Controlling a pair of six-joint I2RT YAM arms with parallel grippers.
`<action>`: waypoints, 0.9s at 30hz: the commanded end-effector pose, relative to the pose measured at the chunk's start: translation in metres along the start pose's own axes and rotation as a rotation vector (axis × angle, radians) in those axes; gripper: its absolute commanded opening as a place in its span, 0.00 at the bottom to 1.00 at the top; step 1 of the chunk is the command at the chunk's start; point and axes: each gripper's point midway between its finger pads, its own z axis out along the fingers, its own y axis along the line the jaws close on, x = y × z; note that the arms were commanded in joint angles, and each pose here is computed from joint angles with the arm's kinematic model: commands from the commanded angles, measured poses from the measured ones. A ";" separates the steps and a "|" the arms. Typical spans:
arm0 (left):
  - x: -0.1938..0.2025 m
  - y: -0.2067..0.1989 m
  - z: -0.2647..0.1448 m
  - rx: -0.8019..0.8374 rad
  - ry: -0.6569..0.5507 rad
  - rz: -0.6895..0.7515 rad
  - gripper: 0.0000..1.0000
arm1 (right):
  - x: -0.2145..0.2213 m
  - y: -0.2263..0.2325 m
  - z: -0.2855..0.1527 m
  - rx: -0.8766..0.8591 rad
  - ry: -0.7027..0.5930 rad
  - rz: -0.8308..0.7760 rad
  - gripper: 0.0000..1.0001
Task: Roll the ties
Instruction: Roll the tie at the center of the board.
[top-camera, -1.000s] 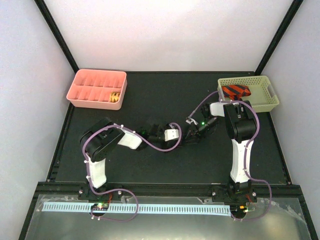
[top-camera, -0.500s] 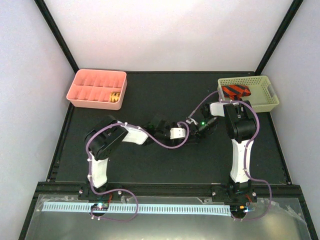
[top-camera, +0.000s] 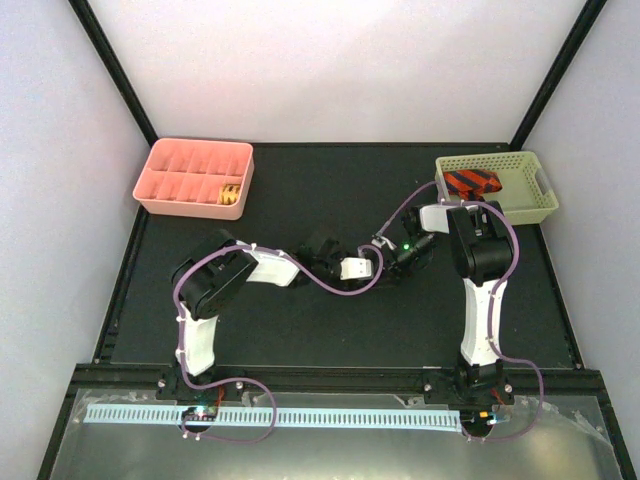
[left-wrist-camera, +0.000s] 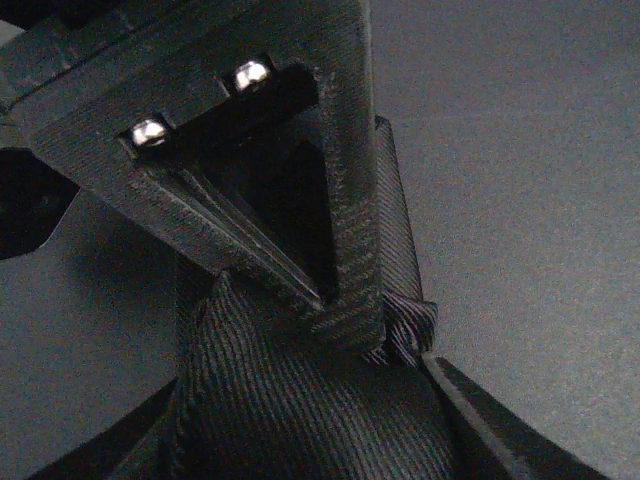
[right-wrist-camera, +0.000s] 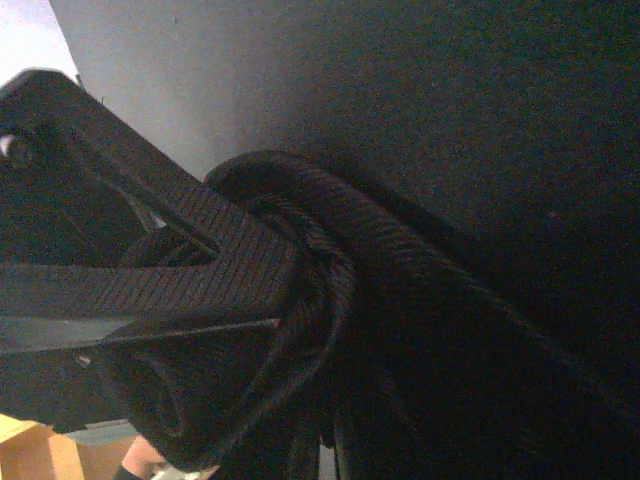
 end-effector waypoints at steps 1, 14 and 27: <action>0.023 -0.002 0.003 0.008 0.059 -0.030 0.47 | 0.007 -0.013 0.000 0.068 0.028 -0.020 0.12; 0.025 -0.003 0.001 0.051 0.056 -0.095 0.36 | 0.003 0.039 -0.043 -0.099 -0.082 -0.128 0.28; 0.022 0.006 0.001 0.071 0.043 -0.208 0.41 | -0.022 -0.026 -0.032 0.169 -0.174 -0.044 0.21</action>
